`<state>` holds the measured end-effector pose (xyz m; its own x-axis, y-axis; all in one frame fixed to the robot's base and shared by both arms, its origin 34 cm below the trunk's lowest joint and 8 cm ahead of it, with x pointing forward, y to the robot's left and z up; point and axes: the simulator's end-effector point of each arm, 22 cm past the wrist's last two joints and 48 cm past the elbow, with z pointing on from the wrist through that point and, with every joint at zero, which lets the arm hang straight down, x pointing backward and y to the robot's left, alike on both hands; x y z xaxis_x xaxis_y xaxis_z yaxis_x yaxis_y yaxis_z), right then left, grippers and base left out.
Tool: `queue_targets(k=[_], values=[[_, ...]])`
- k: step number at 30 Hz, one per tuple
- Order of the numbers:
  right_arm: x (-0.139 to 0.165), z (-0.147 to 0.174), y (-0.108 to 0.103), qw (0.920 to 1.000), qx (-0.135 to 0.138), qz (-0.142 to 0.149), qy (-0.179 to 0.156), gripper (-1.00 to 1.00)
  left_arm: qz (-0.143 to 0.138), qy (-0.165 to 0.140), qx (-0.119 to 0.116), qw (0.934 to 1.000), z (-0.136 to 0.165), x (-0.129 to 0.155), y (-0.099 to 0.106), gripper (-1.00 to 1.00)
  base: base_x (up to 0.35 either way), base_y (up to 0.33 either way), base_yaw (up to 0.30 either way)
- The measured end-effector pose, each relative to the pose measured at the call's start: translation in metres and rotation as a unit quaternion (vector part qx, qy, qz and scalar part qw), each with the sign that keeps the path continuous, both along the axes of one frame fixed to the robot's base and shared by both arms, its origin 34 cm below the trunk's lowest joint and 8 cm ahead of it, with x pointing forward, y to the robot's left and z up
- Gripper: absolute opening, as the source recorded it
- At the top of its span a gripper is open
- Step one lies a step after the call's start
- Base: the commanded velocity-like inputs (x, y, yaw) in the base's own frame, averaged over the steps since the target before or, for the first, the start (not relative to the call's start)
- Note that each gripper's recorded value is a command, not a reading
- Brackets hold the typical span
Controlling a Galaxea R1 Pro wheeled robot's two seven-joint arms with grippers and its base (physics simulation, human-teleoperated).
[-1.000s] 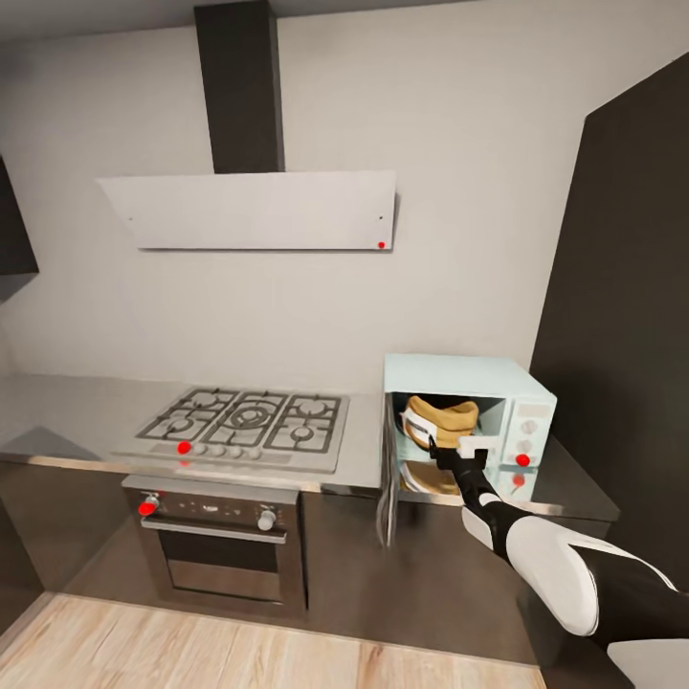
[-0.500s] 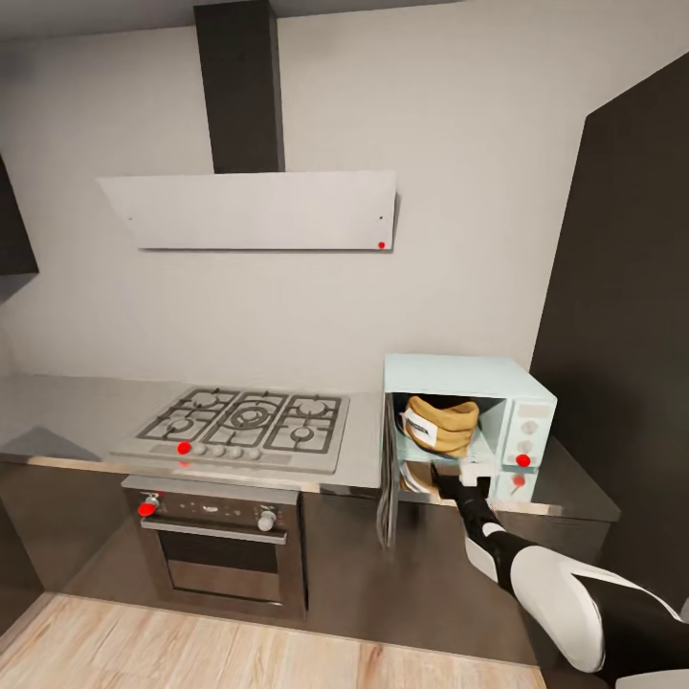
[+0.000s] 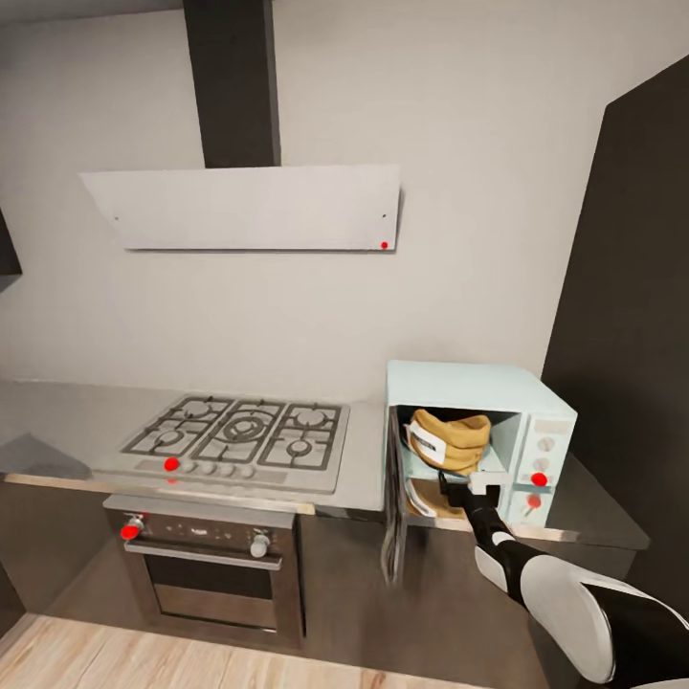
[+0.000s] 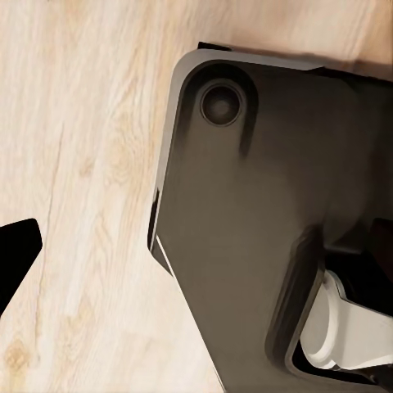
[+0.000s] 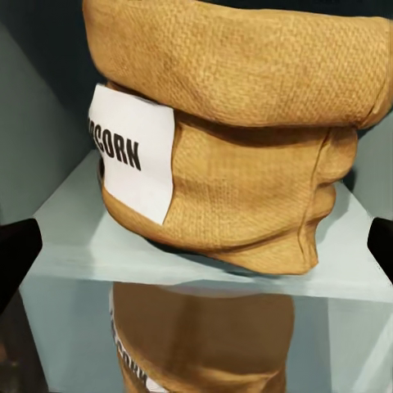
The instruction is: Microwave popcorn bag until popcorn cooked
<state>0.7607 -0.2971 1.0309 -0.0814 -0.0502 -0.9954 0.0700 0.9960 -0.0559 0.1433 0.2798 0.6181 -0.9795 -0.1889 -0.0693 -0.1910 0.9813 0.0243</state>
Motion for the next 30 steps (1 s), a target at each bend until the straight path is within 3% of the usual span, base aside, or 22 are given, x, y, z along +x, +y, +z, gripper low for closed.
queue_targets(k=[15,24,30], values=[[0.0002,0.0010,-0.0064,1.0000,-0.002,-0.003,-0.001,1.00,0.000,0.000,0.000,1.0000,0.0000,0.0001,0.0000,1.00,0.061,0.000,0.000],[-0.0002,0.0015,-0.0063,1.0000,-0.002,-0.003,-0.001,1.00,-0.001,0.000,0.000,1.0000,0.0001,-0.0002,0.0000,1.00,0.280,0.000,0.000],[0.0002,0.0010,-0.0063,1.0000,-0.002,-0.003,-0.001,1.00,0.000,0.000,0.000,1.0000,0.0000,0.0001,0.0000,1.00,0.063,0.000,0.000]])
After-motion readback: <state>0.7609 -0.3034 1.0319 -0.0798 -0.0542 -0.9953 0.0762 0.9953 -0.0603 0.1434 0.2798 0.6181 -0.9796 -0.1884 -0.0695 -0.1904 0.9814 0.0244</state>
